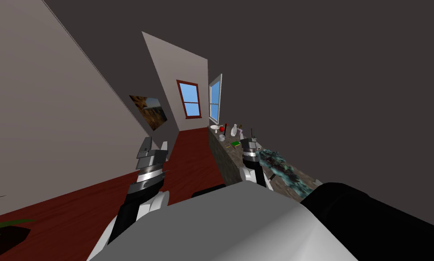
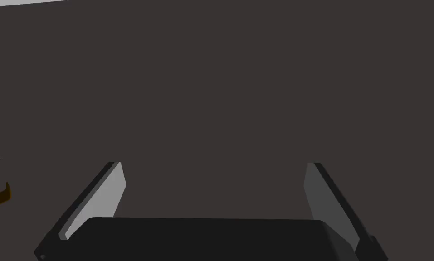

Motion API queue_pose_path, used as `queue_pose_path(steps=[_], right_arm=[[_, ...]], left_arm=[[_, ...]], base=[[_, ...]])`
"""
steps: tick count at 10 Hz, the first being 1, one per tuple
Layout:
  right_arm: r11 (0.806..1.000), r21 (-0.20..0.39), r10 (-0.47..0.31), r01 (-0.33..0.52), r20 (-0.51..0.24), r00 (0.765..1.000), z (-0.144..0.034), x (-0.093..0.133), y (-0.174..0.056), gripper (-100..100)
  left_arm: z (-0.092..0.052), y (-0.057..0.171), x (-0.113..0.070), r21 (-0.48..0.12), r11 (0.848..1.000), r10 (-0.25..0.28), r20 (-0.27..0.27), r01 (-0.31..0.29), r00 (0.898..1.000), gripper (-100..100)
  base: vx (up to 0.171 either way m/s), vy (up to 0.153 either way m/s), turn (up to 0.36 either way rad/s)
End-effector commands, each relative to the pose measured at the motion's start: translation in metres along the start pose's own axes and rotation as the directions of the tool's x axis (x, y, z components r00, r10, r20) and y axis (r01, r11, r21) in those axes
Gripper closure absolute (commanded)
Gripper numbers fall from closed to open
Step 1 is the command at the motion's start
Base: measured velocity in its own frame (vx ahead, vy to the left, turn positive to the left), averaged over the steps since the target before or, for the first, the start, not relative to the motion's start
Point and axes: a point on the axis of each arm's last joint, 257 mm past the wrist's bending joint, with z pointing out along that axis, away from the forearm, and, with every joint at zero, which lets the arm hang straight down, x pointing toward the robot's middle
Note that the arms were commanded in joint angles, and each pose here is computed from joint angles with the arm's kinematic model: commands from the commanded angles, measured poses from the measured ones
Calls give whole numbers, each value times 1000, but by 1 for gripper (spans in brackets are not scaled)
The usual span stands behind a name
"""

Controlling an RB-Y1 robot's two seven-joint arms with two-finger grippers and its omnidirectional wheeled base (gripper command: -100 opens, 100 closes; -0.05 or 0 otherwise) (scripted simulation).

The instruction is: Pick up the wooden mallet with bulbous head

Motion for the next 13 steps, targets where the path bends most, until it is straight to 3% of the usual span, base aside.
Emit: queue_pose_path(steps=[1,6,13], right_arm=[[1000,14,-15,15,-42,999,3,5,-5,-100],[992,97,-64,80,-154,986,27,14,-44,-100],[968,217,-87,122,-165,982,50,5,-89,-100]], left_arm=[[0,0,0,0,1000,0,0,0,1000,0],[0,0,0,0,1000,0,0,0,1000,0],[0,0,0,0,1000,0,0,0,1000,0]], base=[[-2,13,3],[-15,45,7],[-6,36,5]])
